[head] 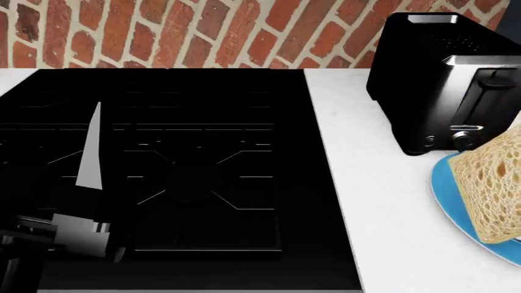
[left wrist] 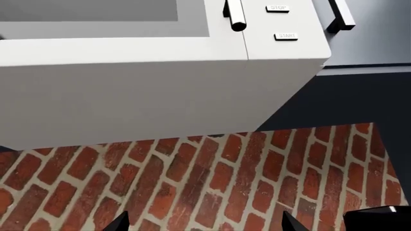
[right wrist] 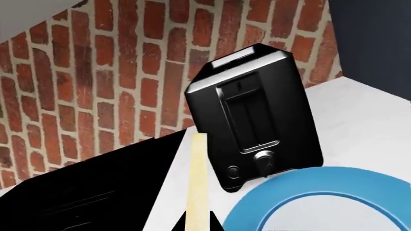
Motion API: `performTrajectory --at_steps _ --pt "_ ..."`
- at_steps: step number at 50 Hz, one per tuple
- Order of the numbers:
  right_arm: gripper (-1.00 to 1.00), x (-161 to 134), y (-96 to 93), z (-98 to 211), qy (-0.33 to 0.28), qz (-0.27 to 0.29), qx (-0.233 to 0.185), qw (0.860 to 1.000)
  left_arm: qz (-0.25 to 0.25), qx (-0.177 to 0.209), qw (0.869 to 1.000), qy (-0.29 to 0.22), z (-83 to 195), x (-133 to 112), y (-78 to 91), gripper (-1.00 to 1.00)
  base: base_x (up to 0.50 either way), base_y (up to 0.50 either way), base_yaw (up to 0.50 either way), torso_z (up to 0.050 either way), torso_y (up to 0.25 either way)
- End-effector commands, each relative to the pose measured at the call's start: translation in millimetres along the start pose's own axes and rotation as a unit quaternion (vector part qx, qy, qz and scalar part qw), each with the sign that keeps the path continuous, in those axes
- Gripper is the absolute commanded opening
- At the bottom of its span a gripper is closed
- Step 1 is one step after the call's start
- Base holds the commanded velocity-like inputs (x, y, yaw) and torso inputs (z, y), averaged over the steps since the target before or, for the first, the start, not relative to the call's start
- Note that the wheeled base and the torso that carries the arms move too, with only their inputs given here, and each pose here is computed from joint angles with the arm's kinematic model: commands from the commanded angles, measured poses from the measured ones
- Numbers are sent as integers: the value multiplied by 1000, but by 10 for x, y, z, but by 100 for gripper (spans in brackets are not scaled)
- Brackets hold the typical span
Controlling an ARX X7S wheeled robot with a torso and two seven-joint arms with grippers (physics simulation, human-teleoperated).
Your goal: Place the toasted item on a plate.
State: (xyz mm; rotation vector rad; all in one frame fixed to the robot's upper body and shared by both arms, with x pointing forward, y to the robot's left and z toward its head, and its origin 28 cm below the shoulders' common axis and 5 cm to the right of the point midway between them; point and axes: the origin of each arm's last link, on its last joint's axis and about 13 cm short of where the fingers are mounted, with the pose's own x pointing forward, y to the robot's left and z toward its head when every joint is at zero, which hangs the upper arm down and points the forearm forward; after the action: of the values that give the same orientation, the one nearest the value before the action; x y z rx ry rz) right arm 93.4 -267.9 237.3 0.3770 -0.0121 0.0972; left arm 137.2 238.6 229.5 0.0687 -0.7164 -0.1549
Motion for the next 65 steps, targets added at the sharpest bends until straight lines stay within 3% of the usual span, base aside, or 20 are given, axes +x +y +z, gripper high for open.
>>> performTrajectory --at_steps 1,40,41,54,65 --pt "-100 114 -74 -127 -8 -5 49 999 1 1 1000 1 -7 -2 3 100 0 0 0 0 0" --pt "-100 150 -355 -308 -12 -139 45 989 2 2 1000 1 -21 -13 5 100 0 0 0 0 0" --pt "100 149 -362 -308 -13 -143 43 989 1 2 1000 1 -21 -12 4 100 0 0 0 0 0" --pt "100 166 -383 -198 -100 -186 -24 977 4 2 1000 3 -20 -17 8 100 0 0 0 0 0" --pt "100 149 -304 -74 -176 -156 -66 970 5 2 1000 4 -34 -28 11 100 0 0 0 0 0"
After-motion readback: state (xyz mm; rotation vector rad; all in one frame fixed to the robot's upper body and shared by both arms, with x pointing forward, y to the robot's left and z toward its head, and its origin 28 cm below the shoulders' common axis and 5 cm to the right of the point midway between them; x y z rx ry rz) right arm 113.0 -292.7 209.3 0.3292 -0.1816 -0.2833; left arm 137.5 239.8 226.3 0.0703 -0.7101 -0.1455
